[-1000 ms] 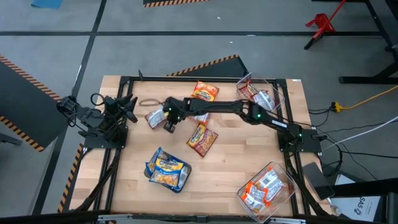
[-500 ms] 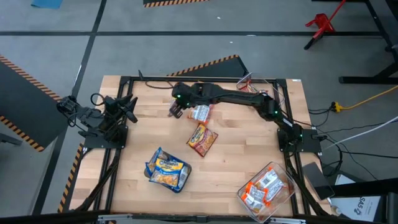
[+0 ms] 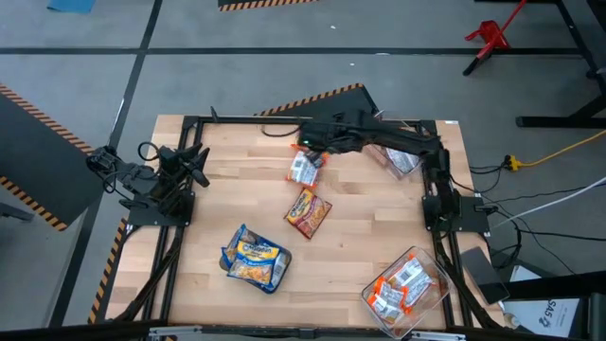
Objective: Sort Maruchan noodles
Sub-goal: Put the red noodle pack into the top transparent bin
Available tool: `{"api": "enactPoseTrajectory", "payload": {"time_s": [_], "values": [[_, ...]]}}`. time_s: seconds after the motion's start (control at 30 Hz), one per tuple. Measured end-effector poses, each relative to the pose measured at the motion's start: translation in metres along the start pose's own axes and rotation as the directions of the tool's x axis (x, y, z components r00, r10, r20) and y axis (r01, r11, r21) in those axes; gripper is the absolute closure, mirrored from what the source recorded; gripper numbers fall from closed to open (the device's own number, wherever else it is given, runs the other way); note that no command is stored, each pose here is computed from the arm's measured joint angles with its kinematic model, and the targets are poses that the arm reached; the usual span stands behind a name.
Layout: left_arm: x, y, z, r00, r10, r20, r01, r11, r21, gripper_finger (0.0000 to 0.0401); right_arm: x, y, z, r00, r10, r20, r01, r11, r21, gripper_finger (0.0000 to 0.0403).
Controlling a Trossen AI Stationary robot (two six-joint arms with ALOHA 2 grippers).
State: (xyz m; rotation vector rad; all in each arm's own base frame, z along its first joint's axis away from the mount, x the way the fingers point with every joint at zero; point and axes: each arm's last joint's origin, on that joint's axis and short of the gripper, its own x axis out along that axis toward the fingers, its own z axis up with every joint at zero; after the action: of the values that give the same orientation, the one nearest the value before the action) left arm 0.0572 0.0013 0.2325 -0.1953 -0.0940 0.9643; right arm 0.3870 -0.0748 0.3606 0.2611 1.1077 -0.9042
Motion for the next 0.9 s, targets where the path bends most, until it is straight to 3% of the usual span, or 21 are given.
{"api": "enactPoseTrajectory", "payload": {"time_s": [0.23,0.37,0.67,0.9], "values": [[0.000,0.000,0.000,1.000,-0.001,0.000,0.001,1.000,-0.005,0.0261,-0.025,-0.044,-0.009,0.999,-0.034,0.034,0.032,0.998,0.054,0.0403],[0.000,0.000,0.000,1.000,-0.014,-0.004,0.014,1.000,-0.007,0.0261,-0.018,-0.071,-0.020,0.996,-0.085,-0.013,0.086,0.994,0.068,0.0403],[0.000,0.000,0.000,1.000,-0.018,-0.005,0.018,1.000,-0.002,0.0261,0.014,-0.130,-0.071,0.956,-0.186,-0.227,0.197,0.980,0.028,0.0403],[0.000,0.000,-0.001,1.000,-0.017,-0.006,0.017,1.000,0.002,0.0261,0.033,-0.149,-0.103,0.917,-0.215,-0.337,0.220,0.975,-0.023,0.0403]]}}
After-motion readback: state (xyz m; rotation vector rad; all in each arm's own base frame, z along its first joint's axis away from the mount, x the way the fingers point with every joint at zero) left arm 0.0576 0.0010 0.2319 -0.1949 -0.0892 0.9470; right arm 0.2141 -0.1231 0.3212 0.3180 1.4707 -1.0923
